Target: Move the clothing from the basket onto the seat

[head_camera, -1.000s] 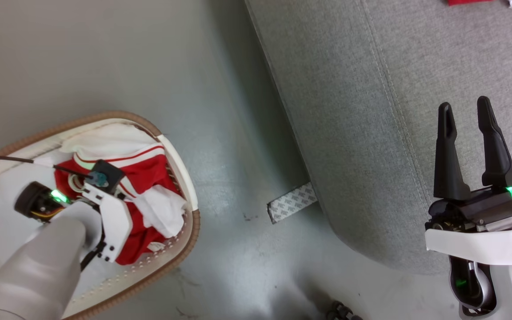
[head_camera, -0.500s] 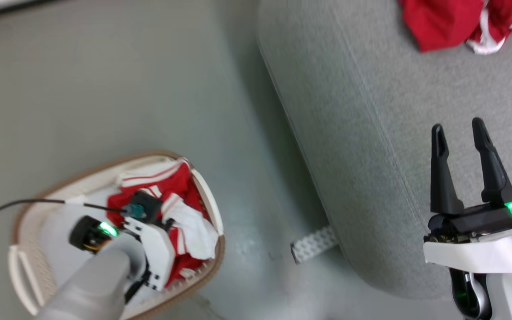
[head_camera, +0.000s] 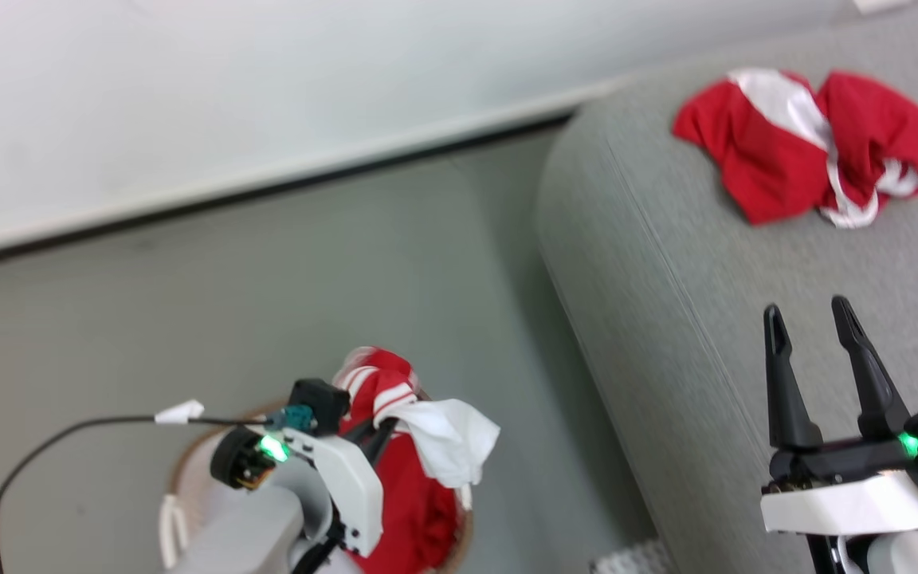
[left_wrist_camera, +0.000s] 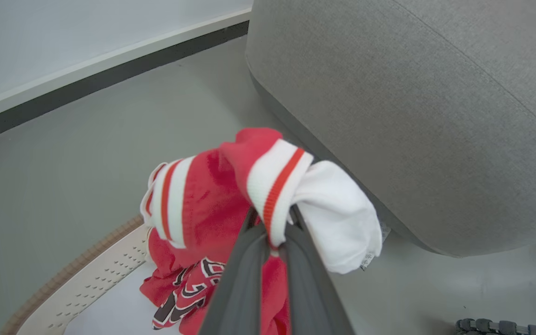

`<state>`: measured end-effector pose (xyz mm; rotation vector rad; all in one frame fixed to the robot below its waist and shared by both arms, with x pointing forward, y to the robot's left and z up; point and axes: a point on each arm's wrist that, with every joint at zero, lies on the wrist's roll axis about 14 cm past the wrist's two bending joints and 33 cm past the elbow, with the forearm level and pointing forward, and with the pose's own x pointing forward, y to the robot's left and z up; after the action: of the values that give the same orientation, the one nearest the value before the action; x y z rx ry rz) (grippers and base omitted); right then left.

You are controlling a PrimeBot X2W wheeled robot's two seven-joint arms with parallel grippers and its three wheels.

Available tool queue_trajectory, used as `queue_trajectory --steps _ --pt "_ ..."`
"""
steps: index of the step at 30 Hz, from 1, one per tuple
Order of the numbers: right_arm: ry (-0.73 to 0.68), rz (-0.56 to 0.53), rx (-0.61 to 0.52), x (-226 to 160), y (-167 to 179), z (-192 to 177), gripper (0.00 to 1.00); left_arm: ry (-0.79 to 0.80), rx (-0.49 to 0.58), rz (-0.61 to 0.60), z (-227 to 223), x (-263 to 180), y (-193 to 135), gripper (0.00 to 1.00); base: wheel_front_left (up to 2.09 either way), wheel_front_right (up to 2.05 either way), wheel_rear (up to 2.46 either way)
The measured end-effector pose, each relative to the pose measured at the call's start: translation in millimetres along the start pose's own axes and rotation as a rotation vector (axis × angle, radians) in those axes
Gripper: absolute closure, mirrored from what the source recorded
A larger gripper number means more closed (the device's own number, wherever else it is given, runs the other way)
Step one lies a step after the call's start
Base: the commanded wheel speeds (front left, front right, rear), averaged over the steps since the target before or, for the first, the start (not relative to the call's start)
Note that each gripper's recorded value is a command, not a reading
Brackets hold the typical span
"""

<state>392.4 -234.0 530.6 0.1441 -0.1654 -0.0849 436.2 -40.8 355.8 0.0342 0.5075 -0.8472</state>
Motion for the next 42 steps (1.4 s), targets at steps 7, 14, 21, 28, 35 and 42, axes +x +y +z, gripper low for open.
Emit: queue_trajectory --steps 7,14,21,28,35,42 --pt "-0.040 0.076 0.044 -10 23 15 0.00 -0.171 0.013 0.062 50 -39 -7 1.00 0.00 0.00 0.00" --pt "-0.048 0.159 0.092 -11 52 18 0.00 -0.368 0.038 0.130 109 -75 -2 1.00 0.00 0.00 0.00" --pt "-0.042 0.230 0.107 -15 74 18 0.00 -0.529 0.064 0.176 156 -107 -2 1.00 0.00 0.00 0.00" --pt "-0.034 0.280 0.125 -18 92 17 0.00 -0.658 0.112 0.219 196 -138 2 1.00 0.00 0.00 0.00" --pt "-0.001 0.323 0.150 -23 109 7 0.00 -0.819 0.155 0.211 244 -166 -7 1.00 0.00 0.00 0.00" --pt "0.028 0.367 0.162 -25 126 -1 0.00 -0.853 0.153 0.213 246 -176 -10 1.00 0.00 0.00 0.00"
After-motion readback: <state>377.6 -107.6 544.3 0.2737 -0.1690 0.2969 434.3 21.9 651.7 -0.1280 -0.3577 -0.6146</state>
